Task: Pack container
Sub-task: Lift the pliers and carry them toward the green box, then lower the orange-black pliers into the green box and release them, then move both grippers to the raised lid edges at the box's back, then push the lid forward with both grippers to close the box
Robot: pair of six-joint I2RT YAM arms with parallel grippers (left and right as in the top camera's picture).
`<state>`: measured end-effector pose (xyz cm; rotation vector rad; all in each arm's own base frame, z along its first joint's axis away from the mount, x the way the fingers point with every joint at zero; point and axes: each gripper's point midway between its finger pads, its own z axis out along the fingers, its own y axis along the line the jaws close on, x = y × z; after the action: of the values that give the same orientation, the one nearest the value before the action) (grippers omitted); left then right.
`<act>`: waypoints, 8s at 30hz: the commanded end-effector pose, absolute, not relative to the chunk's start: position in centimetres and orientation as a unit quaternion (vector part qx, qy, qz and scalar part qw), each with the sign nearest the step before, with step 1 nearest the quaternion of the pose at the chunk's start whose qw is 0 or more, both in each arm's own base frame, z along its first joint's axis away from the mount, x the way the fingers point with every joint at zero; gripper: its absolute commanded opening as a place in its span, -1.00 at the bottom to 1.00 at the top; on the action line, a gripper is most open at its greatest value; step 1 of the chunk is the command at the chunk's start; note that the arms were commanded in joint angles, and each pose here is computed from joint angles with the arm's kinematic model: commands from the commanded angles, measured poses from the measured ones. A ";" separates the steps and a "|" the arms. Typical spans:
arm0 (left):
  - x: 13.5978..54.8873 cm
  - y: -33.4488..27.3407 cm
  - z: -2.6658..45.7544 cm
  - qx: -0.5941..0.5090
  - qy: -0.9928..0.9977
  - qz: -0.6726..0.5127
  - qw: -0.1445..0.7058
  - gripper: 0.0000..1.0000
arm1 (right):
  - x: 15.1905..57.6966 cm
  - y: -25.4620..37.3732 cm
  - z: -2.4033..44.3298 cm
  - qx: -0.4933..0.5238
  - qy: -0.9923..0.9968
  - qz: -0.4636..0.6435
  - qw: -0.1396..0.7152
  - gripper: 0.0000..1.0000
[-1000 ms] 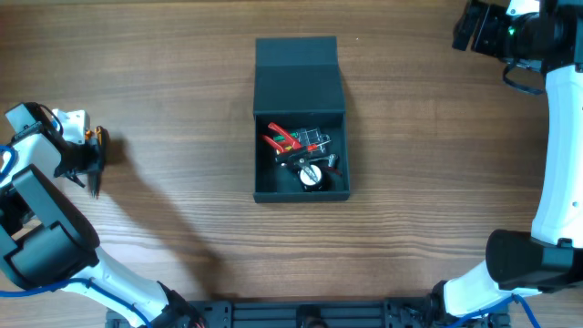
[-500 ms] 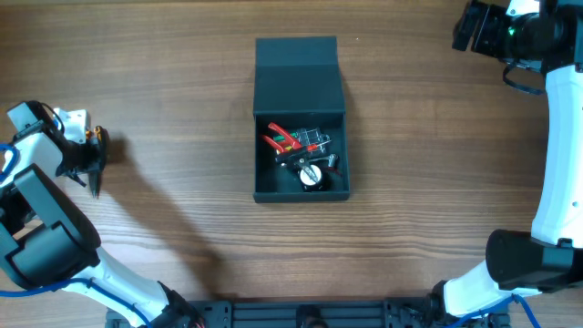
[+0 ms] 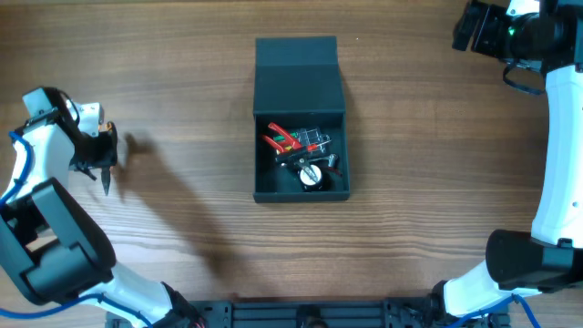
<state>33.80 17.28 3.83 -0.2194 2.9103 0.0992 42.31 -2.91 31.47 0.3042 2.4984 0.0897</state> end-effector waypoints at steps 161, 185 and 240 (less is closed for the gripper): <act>48.3 -12.4 0.8 0.031 0.924 -0.377 0.055 -0.92 | 48.3 11.9 3.8 -0.059 0.960 0.271 0.030 -0.88; 47.8 -16.6 0.7 0.073 0.921 -0.379 0.053 -0.92 | 47.6 14.5 2.5 -0.071 0.957 0.281 0.009 -0.87; 49.1 -17.1 10.9 0.118 0.900 -0.390 0.154 -0.92 | 47.1 17.5 7.4 -0.152 0.926 0.342 0.053 -0.87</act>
<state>49.29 -16.15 7.35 0.2878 2.6648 -1.0699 46.66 16.55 3.97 -0.3896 2.9073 1.0379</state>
